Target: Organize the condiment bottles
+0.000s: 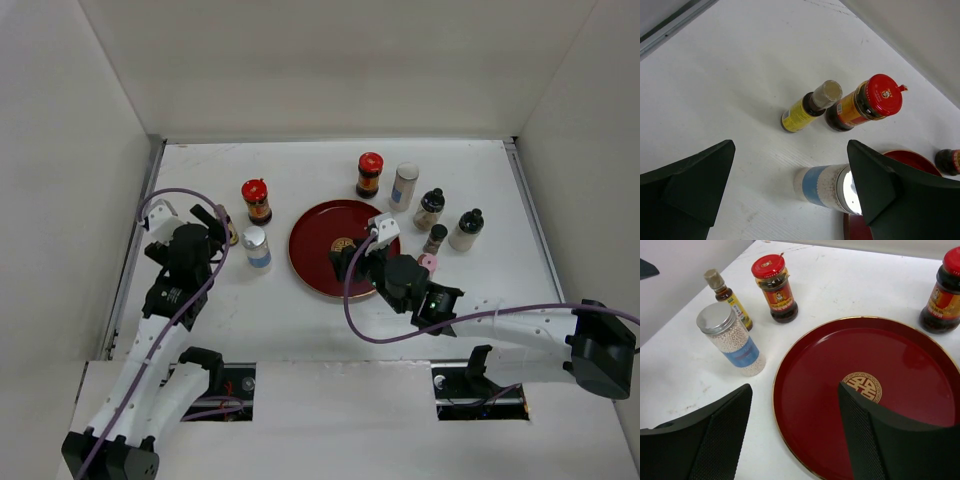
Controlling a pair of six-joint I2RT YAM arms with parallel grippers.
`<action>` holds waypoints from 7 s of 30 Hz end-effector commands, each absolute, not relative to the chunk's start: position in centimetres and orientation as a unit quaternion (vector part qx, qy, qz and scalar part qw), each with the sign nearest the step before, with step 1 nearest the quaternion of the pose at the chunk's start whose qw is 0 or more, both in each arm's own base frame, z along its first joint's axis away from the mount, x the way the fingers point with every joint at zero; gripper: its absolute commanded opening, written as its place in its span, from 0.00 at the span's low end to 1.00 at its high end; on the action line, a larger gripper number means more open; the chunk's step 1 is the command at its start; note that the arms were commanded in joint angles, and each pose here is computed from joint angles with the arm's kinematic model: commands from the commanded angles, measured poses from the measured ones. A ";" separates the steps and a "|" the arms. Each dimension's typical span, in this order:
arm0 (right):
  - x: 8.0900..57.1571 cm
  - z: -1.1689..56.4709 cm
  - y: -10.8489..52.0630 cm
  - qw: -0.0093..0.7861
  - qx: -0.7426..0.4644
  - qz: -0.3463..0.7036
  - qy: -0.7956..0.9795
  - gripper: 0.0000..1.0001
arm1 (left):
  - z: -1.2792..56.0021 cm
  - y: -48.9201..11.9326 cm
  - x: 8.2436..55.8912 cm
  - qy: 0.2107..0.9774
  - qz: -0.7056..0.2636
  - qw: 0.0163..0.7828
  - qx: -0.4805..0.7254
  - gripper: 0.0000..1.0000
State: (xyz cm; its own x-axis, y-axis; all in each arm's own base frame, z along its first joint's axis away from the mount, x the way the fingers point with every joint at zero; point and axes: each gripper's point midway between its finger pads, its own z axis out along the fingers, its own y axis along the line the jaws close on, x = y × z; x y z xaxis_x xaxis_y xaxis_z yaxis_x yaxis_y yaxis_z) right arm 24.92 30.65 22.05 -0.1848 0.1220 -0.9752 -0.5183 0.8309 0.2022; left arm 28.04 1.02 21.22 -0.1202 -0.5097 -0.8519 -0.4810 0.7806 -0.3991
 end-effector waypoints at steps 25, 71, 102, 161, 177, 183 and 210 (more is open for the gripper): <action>27.5 26.5 24.9 0.628 0.005 0.361 0.689 0.21 | 25.0 -8.6 29.5 0.744 -0.119 0.640 -0.149 0.21; 27.7 26.1 25.5 0.629 -0.015 0.371 0.683 0.76 | 17.1 -8.9 32.4 0.811 0.022 0.576 -0.095 0.49; 30.5 24.4 18.6 0.640 0.110 0.317 0.692 0.46 | 26.9 -26.3 42.8 0.743 -0.149 0.652 -0.004 0.35; 26.9 14.9 9.5 0.516 0.140 -0.030 0.845 0.86 | 18.2 -20.5 28.1 0.680 -0.360 0.636 -0.052 0.53; 27.8 12.5 10.1 0.493 0.152 -0.012 0.857 0.44 | 18.8 -16.1 28.6 0.659 -0.354 0.653 -0.119 0.55; 27.9 17.5 10.6 0.534 0.148 0.010 0.833 0.36 | 18.8 -15.5 28.7 0.657 -0.351 0.655 -0.128 0.56; 44.3 21.2 26.9 0.605 0.037 0.084 0.791 0.36 | 18.3 -14.1 29.1 0.657 -0.341 0.656 -0.147 0.58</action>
